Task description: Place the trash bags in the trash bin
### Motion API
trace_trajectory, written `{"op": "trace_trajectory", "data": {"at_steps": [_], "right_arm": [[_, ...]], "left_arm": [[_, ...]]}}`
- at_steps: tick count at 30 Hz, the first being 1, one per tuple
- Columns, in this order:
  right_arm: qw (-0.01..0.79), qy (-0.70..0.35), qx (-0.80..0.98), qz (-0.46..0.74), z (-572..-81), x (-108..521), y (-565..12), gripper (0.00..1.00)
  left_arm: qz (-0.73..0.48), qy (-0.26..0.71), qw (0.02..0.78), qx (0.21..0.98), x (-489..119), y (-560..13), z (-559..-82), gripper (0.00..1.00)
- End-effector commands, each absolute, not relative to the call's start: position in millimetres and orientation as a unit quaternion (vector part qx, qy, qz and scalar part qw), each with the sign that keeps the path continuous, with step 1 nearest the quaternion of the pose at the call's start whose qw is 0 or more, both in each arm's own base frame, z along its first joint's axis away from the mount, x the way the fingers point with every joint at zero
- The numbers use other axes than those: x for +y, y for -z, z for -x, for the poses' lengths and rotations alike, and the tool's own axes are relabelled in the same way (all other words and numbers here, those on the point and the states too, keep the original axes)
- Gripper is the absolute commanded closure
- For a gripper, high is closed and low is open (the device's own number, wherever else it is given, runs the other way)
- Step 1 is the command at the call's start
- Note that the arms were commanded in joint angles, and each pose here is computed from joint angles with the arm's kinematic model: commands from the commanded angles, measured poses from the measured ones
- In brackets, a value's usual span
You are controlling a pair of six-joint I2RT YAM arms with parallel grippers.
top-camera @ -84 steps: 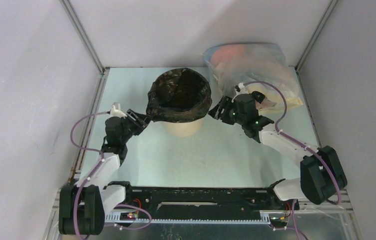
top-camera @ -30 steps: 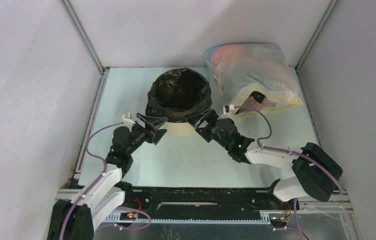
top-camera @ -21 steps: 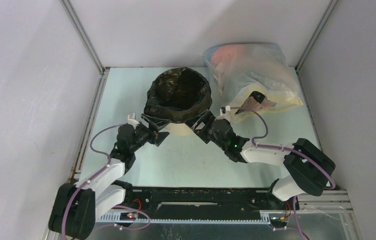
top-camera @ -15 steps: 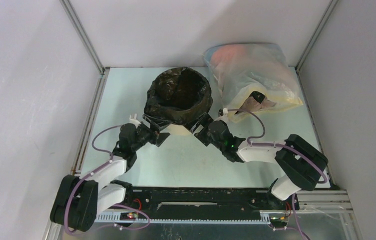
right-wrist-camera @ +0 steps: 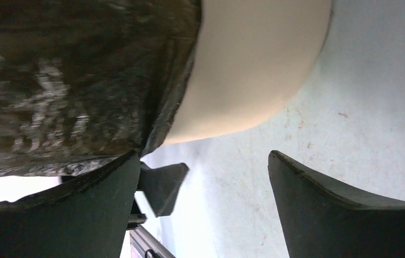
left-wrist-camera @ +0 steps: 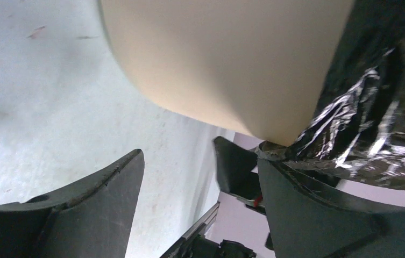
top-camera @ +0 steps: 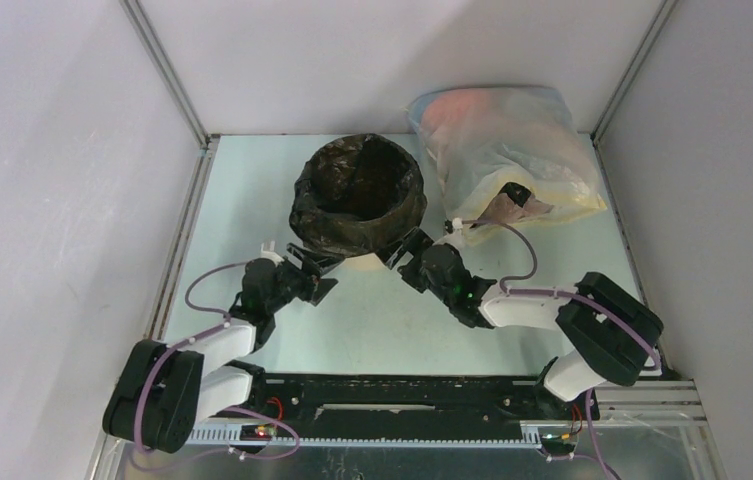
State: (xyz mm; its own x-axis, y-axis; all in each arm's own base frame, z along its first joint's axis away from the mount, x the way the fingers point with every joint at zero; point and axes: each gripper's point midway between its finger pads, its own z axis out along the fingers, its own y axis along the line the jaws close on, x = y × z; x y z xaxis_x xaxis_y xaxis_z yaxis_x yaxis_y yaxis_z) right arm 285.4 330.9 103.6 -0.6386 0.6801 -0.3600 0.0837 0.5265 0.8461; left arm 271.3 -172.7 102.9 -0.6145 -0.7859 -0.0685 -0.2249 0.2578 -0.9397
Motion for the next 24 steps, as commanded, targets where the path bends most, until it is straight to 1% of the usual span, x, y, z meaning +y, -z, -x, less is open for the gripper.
{"op": "trace_trajectory", "data": {"at_steps": [1,5,7,10,14,17,20,24], "right_arm": [[0.415,-0.435,0.77,-0.212,-292,324,-146,0.08],[0.447,-0.437,0.761,-0.173,-291,322,-167,0.08],[0.46,-0.433,0.76,-0.153,-289,319,-174,0.08],[0.471,-0.423,0.761,-0.143,-288,313,-180,0.07],[0.478,-0.429,0.752,-0.146,-293,301,-183,0.08],[0.458,-0.434,0.757,-0.169,-305,287,-177,0.1],[0.445,-0.427,0.763,-0.195,-316,268,-172,0.12],[0.459,-0.402,0.762,-0.217,-329,243,-171,0.12]], "left_arm": [[0.332,0.496,0.305,0.742,-167,-99,-274,0.18],[0.327,0.498,0.298,0.746,-169,-93,-274,0.21],[0.319,0.508,0.309,0.738,-169,-99,-274,0.24],[0.334,0.492,0.337,0.73,-157,-102,-272,0.23],[0.333,0.458,0.365,0.739,-144,-112,-272,0.19],[0.334,0.443,0.394,0.732,-126,-130,-274,0.17],[0.352,0.43,0.416,0.72,-96,-140,-277,0.17],[0.377,0.409,0.442,0.704,-66,-148,-285,0.18]]}}
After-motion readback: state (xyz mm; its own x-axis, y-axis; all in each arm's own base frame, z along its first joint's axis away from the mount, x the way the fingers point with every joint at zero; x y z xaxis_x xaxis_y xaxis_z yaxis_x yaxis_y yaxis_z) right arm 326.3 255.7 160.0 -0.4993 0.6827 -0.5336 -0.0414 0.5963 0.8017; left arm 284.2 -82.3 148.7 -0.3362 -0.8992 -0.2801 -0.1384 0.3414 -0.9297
